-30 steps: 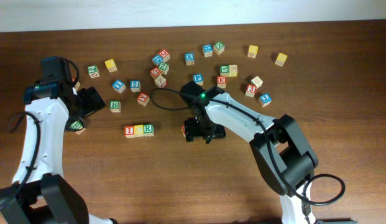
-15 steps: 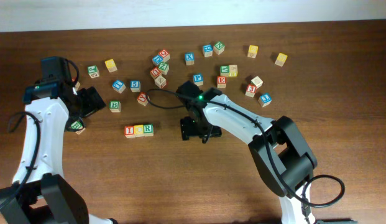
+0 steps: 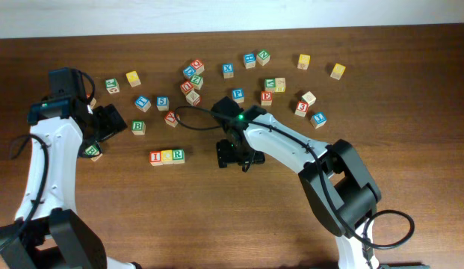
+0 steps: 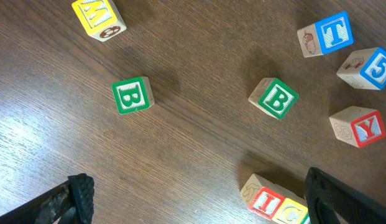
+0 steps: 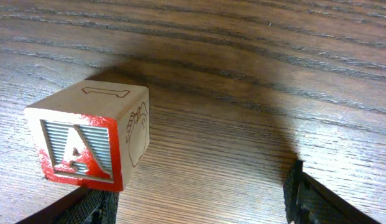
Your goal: Spell out ICRA
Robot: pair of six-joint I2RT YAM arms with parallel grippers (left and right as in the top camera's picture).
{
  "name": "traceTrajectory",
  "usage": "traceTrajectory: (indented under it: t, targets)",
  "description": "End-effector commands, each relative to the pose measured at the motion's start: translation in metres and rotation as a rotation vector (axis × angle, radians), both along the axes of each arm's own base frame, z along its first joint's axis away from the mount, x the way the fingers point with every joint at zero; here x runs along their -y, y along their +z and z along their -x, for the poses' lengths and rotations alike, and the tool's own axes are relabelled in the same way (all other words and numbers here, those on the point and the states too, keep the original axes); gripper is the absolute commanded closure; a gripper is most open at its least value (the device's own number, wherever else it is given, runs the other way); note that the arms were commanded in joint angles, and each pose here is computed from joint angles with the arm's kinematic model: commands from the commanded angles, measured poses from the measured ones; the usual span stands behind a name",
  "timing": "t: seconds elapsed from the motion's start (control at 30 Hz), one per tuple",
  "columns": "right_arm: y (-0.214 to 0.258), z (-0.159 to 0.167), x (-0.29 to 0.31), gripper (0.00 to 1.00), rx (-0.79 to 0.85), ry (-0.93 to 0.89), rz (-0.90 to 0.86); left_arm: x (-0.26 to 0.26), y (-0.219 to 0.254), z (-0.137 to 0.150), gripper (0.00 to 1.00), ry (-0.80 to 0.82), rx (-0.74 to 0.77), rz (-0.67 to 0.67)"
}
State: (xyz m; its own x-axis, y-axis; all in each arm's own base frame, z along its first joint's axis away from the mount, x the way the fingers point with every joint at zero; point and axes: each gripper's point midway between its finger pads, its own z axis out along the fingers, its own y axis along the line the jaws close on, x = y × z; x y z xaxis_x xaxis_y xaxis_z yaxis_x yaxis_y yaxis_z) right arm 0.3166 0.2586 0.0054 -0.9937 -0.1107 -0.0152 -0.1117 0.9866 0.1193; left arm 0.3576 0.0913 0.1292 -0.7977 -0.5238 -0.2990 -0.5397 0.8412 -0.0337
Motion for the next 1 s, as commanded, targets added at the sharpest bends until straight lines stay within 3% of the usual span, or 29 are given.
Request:
traceTrajectory:
  t: [0.0, 0.5, 0.53, 0.6, 0.83, 0.97]
  targets:
    - [-0.015, 0.023, 0.000, 0.23, -0.091, 0.020, 0.008, 0.000, 0.002, 0.000, 0.01, 0.007, 0.007, 0.007]
    - [-0.014, 0.015, 0.060, 0.17, -0.169, -0.107, 0.107, 0.000, 0.002, 0.000, 0.01, 0.007, 0.007, 0.007]
    - [-0.014, 0.013, 0.063, 0.15, -0.169, -0.115, 0.107, 0.000, 0.002, 0.000, 0.01, 0.007, 0.007, 0.007]
    - [-0.014, 0.009, 0.068, 0.01, -0.164, -0.129, 0.107, 0.000, 0.002, 0.000, 0.01, 0.007, 0.007, 0.007]
    - [-0.015, 0.004, 0.066, 0.00, -0.146, -0.128, 0.099, 0.000, 0.002, 0.000, 0.01, 0.007, 0.007, 0.007]
    - [-0.015, 0.003, 0.065, 0.21, -0.141, -0.128, 0.095, 0.000, 0.002, 0.000, 0.01, 0.007, 0.007, 0.007]
